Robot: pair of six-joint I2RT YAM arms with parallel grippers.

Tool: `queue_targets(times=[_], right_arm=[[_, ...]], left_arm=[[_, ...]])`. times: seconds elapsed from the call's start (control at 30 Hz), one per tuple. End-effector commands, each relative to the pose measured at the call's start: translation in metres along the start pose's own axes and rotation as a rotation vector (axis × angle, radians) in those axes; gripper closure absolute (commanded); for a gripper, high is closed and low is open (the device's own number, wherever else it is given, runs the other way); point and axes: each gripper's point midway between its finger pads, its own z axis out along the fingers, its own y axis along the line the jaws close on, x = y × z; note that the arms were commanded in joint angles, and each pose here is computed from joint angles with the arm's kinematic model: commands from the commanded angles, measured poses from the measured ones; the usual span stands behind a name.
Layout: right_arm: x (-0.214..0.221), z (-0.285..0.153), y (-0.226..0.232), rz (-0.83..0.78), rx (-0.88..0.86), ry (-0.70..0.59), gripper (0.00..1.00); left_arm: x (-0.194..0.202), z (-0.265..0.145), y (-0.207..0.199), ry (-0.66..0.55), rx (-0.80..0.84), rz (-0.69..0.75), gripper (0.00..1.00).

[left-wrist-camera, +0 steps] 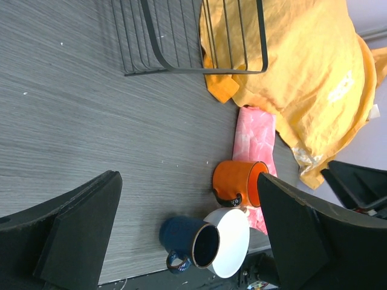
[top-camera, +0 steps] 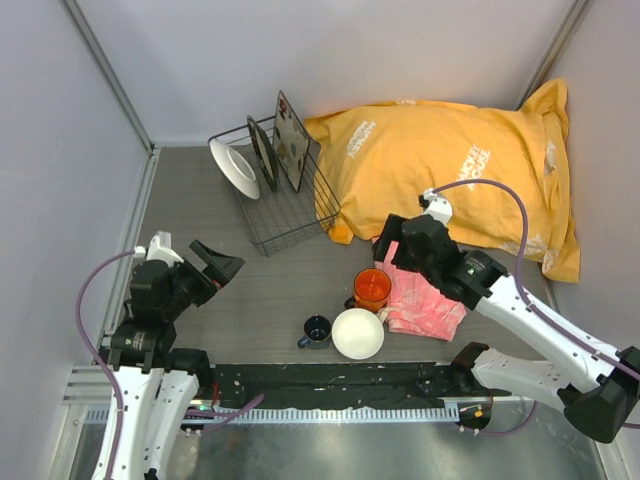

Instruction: Load the mixed dishes into the dish rack

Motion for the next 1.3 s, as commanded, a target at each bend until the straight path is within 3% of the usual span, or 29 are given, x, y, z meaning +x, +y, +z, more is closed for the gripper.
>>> queue_targets(times=[0.0, 0.33, 0.83, 1.07, 1.2, 1.27], right_arm=[[0.058, 0.002, -0.018, -0.01, 0.065, 0.23, 0.11], [0.087, 0.02, -0.031, -0.07, 0.153, 0.334, 0.12], [0.105, 0.029, -0.043, -0.129, 0.203, 0.394, 0.24], [0.107, 0.041, -0.045, -0.159, 0.225, 0.391, 0.4], [0.11, 0.044, -0.041, -0.163, 0.206, 0.4, 0.64], [0.11, 0.045, -0.035, -0.153, 0.181, 0.404, 0.71]], left_arm=[[-0.002, 0.0, -0.009, 0.007, 0.036, 0.04, 0.0], [-0.001, 0.006, -0.003, 0.023, 0.016, 0.051, 0.0], [0.006, 0.021, 0.001, 0.045, 0.038, 0.03, 0.0], [0.007, 0.022, 0.002, 0.048, 0.041, 0.029, 0.0], [0.007, 0.024, 0.001, 0.047, 0.046, 0.029, 0.0], [0.008, 0.025, 0.001, 0.053, 0.051, 0.028, 0.0]])
